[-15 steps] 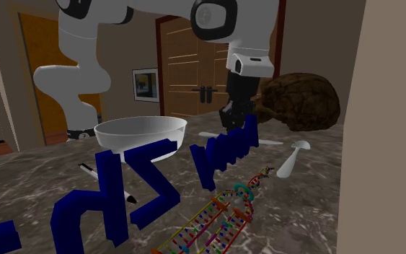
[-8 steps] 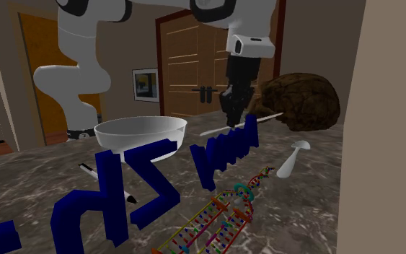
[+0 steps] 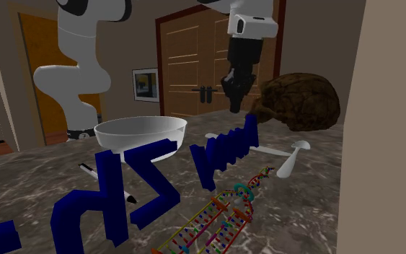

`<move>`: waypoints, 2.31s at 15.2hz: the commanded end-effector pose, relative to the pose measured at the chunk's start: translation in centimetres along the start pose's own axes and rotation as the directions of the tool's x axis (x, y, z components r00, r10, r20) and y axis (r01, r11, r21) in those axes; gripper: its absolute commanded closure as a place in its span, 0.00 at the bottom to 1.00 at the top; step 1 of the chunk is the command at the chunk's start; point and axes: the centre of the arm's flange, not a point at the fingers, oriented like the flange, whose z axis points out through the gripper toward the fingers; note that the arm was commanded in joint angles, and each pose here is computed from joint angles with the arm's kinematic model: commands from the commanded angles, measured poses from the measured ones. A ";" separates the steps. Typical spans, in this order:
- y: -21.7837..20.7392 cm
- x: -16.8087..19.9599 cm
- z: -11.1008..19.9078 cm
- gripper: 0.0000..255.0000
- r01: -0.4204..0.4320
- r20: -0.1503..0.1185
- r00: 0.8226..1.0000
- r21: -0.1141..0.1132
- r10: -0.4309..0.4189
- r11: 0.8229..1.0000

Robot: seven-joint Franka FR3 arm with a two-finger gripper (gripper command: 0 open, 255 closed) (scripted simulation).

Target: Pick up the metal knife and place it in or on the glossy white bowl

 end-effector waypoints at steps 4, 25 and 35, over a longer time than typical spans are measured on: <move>0.2 0.1 2.8 0.00 0.003 -0.171 0.985 -0.077 -0.016 0.997; 0.9 1.4 8.4 1.00 -0.002 -0.272 0.962 -0.124 -0.032 0.992; 0.6 1.0 6.3 1.00 -0.002 -0.272 0.962 -0.124 -0.032 0.992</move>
